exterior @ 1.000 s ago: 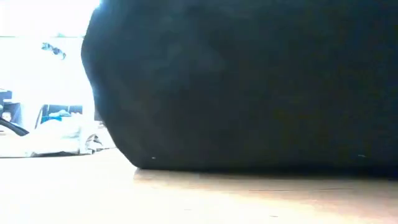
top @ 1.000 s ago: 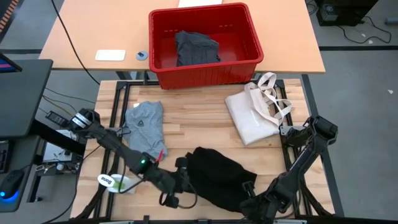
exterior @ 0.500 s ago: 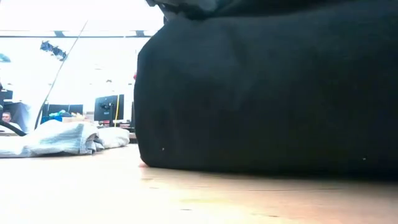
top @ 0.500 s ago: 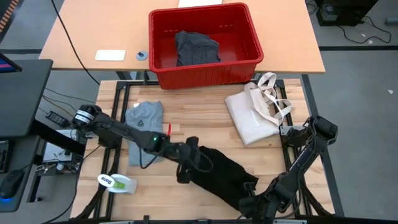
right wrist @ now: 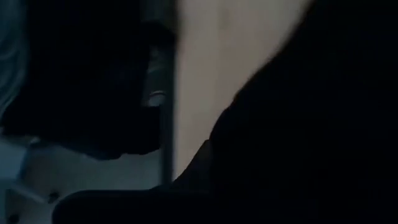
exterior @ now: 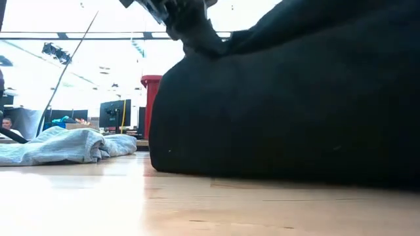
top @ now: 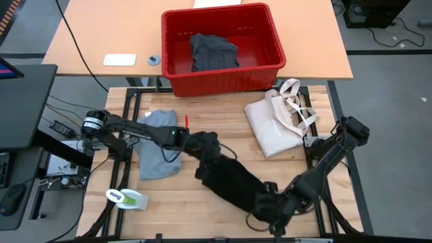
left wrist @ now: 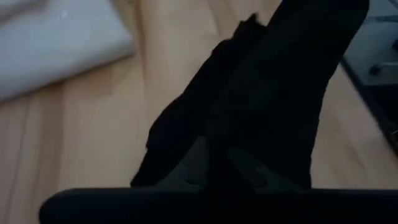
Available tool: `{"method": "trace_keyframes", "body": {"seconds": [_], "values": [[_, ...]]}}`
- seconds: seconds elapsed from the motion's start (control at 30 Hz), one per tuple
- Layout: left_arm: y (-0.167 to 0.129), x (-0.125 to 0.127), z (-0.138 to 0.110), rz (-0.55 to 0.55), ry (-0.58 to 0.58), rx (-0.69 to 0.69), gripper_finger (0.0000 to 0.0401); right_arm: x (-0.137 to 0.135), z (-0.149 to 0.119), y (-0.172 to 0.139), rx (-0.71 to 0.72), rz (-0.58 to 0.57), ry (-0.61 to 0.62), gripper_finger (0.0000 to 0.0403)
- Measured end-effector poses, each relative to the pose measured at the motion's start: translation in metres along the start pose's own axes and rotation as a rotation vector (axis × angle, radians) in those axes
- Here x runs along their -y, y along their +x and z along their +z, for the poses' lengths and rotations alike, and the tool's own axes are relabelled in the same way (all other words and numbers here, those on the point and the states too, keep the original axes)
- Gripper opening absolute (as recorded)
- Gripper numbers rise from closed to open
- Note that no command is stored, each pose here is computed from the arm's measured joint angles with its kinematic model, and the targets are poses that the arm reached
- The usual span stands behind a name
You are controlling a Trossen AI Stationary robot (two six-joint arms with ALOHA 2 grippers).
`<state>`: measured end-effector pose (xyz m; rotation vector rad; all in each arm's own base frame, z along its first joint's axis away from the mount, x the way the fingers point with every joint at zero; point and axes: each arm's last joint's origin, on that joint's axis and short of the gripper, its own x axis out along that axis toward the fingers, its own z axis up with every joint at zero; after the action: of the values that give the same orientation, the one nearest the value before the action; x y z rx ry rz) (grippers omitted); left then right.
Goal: Fold Laundry from Bin
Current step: Fold the black shirt
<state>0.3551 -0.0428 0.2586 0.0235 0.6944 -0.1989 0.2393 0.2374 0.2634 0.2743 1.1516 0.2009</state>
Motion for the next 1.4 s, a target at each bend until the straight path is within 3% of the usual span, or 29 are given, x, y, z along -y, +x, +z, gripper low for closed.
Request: {"method": "trace_keyframes", "body": {"seconds": [0.27,0.43,0.6,0.93,1.4], "values": [[0.01,-0.028,-0.012,0.028,0.002,-0.078,0.0031,0.028,0.017,0.008,-0.073,-0.021,0.18,0.0015],[0.017,-0.04,-0.016,0.02,0.047,-0.089,0.0032,0.043,0.02,0.018,-0.142,0.054,0.226,0.0015],[0.018,-0.058,-0.019,-0.05,0.053,-0.076,0.0032,0.058,0.025,0.028,-0.176,0.149,0.239,0.0015],[0.031,-0.09,-0.036,-0.114,0.021,-0.099,0.0032,0.093,0.038,0.032,-0.179,0.225,0.197,0.0015],[0.055,-0.114,-0.059,-0.095,-0.009,-0.154,0.0032,0.15,0.025,0.05,-0.197,0.336,0.246,0.0015]]}}
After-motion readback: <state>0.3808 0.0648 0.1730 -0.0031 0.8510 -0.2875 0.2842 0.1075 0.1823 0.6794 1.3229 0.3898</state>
